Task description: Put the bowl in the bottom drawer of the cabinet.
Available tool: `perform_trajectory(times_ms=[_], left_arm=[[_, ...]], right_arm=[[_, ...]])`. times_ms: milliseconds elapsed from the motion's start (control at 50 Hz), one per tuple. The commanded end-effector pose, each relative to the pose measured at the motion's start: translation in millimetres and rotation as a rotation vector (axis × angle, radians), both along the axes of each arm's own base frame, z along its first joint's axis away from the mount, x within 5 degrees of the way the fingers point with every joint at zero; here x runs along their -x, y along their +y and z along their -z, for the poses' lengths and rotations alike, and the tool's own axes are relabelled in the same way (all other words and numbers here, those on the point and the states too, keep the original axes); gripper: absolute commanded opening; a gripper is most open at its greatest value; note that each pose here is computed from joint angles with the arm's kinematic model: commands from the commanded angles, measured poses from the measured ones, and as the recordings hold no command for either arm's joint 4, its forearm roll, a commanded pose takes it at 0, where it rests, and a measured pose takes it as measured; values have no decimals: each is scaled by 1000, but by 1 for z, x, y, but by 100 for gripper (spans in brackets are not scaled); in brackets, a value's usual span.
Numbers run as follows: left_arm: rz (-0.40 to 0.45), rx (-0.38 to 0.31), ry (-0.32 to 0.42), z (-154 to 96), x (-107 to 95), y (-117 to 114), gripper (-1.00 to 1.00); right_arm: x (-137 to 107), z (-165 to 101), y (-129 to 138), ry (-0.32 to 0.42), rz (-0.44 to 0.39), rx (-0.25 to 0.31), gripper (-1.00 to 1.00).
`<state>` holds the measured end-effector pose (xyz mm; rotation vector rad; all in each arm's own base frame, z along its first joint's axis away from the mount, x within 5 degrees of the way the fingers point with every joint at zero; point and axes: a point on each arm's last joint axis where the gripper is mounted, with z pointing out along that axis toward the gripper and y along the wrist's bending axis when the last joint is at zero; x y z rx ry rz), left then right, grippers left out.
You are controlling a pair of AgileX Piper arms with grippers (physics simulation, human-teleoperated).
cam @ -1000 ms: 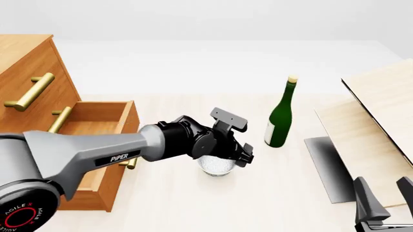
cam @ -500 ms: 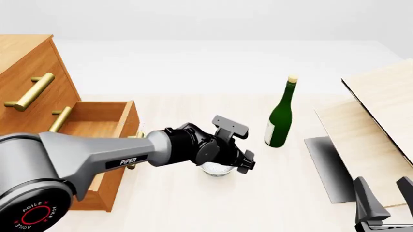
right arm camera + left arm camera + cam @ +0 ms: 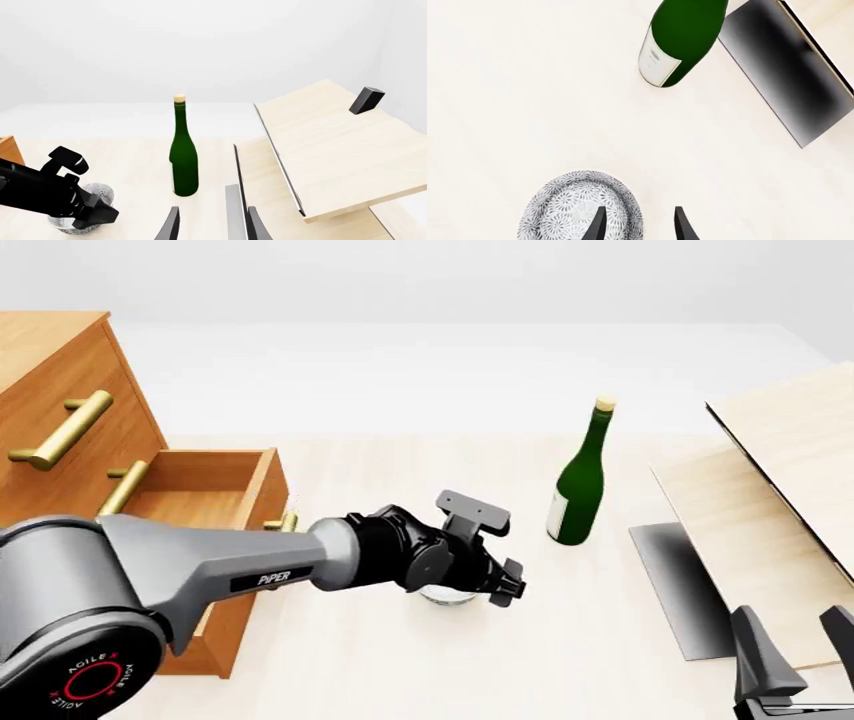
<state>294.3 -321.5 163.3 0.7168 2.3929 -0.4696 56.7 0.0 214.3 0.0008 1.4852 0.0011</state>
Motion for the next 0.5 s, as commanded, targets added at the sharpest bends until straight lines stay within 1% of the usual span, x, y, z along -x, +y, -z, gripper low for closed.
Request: perform_trajectory(times_ms=[20, 200, 500], left_arm=[[-20, 4, 13, 6, -1, 3, 100], [-35, 7, 16, 8, -4, 6, 100], [-36, 19, 21, 13, 0, 2, 100]], right_arm=[[0, 0, 0, 0, 0, 0, 100], [0, 0, 0, 0, 0, 0, 100], [0, 0, 0, 0, 0, 0, 100]])
